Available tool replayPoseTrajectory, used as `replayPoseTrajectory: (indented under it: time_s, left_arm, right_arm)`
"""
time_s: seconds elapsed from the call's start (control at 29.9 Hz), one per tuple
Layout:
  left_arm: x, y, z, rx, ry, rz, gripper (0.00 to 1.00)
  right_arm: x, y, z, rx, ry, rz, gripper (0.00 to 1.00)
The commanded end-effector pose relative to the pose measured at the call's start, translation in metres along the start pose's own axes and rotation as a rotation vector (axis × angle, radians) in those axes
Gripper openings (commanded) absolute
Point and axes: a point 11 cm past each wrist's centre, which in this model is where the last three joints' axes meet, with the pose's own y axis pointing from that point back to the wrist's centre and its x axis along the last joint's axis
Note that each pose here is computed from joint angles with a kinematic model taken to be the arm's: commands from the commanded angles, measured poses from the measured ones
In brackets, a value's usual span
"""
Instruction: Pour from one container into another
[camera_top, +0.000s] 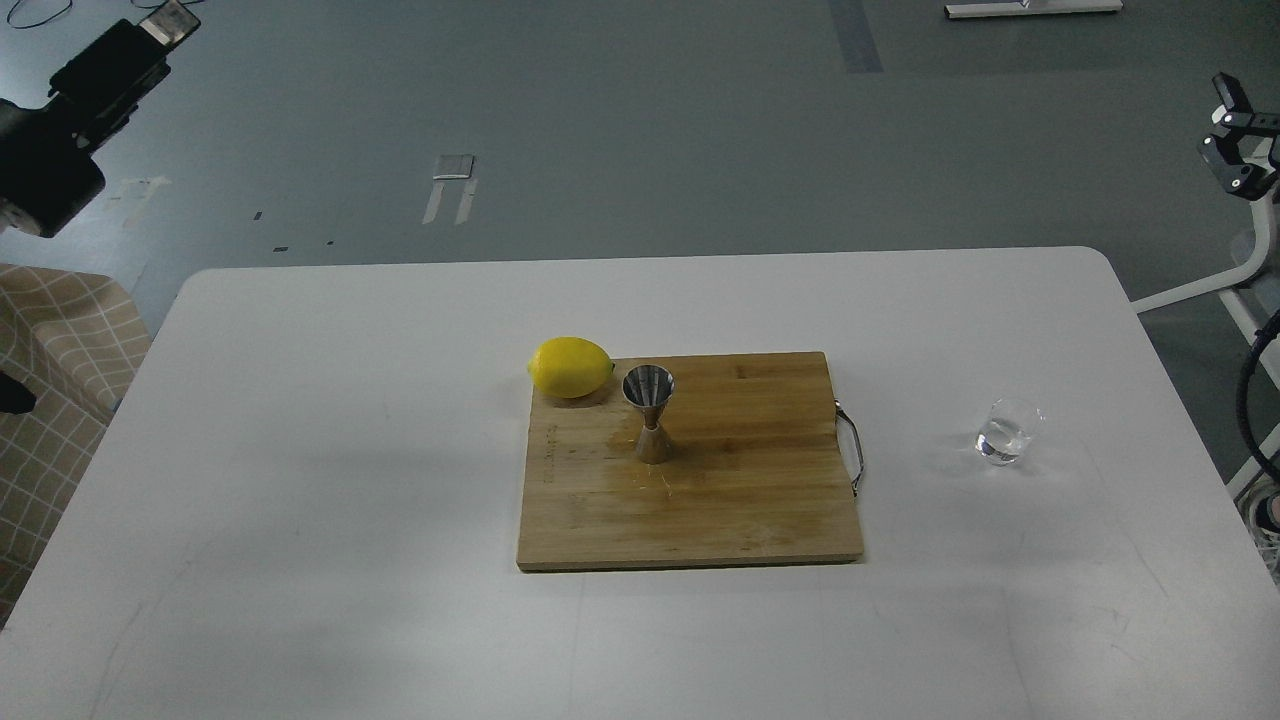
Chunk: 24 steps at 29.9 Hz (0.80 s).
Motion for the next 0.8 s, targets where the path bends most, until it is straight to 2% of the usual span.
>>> replayPoseTrajectory:
  time_s: [0.0, 0.23, 0.37, 0.57, 0.77]
  left_arm:
    - [0.012, -0.014, 0.02, -0.065, 0.123, 0.068, 0.97]
    - [0.025, -0.047, 0.054, -0.143, 0.406, 0.159, 0.97]
    - [0.009, -0.057, 0.058, -0.157, 0.442, 0.137, 0.97]
    - [-0.003, -0.064, 0.06, -0.162, 0.468, 0.119, 0.97]
    - [-0.013, -0.066, 0.058, -0.155, 0.48, 0.102, 0.97]
  right_arm:
    - [0.014, 0.017, -0.003, -0.007, 0.007, 0.006, 1.0]
    - [0.044, 0.056, 0.007, -0.032, -0.011, 0.048, 1.0]
    - [0.057, 0.073, 0.015, -0.049, -0.027, 0.082, 1.0]
    - [0.083, 0.113, 0.032, -0.055, -0.213, 0.203, 1.0]
    - [0.092, 0.145, 0.069, -0.048, -0.41, 0.308, 1.0]
